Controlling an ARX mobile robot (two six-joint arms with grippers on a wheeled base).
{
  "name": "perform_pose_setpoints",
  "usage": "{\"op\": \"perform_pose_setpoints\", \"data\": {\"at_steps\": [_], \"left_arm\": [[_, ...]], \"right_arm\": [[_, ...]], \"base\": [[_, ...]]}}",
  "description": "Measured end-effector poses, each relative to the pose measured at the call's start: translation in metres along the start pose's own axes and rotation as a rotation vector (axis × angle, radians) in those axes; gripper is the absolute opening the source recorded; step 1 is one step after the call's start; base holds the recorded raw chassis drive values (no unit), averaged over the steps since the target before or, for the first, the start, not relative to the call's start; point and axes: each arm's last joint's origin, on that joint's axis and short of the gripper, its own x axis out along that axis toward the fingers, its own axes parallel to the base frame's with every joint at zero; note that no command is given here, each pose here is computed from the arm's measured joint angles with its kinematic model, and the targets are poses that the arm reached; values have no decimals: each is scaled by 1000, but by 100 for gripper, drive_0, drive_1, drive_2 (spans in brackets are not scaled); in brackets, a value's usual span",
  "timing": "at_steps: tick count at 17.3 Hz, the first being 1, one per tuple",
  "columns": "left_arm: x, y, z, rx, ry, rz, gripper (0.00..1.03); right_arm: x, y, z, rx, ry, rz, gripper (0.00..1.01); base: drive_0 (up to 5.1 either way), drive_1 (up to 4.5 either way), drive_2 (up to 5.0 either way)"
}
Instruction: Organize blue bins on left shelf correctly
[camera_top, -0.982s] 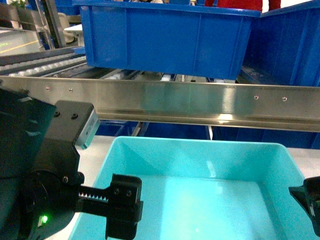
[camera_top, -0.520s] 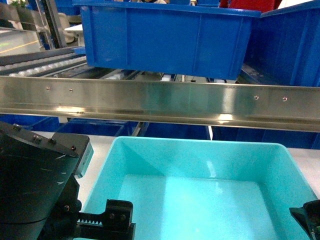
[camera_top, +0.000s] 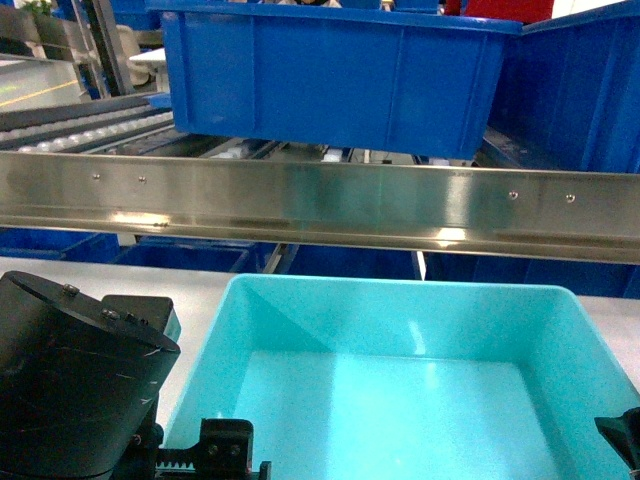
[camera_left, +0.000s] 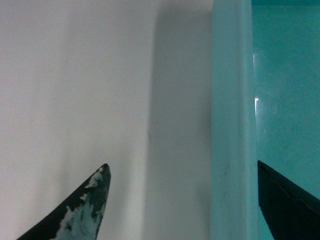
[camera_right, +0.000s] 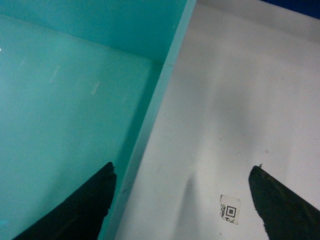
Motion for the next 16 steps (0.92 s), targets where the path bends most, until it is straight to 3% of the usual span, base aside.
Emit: {"op": "perform_pose_setpoints", "data": {"at_steps": [2,7,8,11,16], "left_arm": [[-1,-2,-1,3,-1,1,62],[-3,-9,-1,-5,5,-71,13],[-12,-6,2,-6,-44,-103,2],[-27,2,20,-23,-144,-122,2],[-72,22,55,-9,-332,-163,2]], "right_arm": [[0,0,-2,-3,0,-1,60],[-2,6,-7,6,-3,45,10],[-11,6,-10,97,-28,28,2],[-26,5,6,110,-125,19,2],[-64,4,36,155,-292,17,2]], "base": [[0,0,0],[0,0,0],[0,0,0],[0,0,0],[0,0,0]]}}
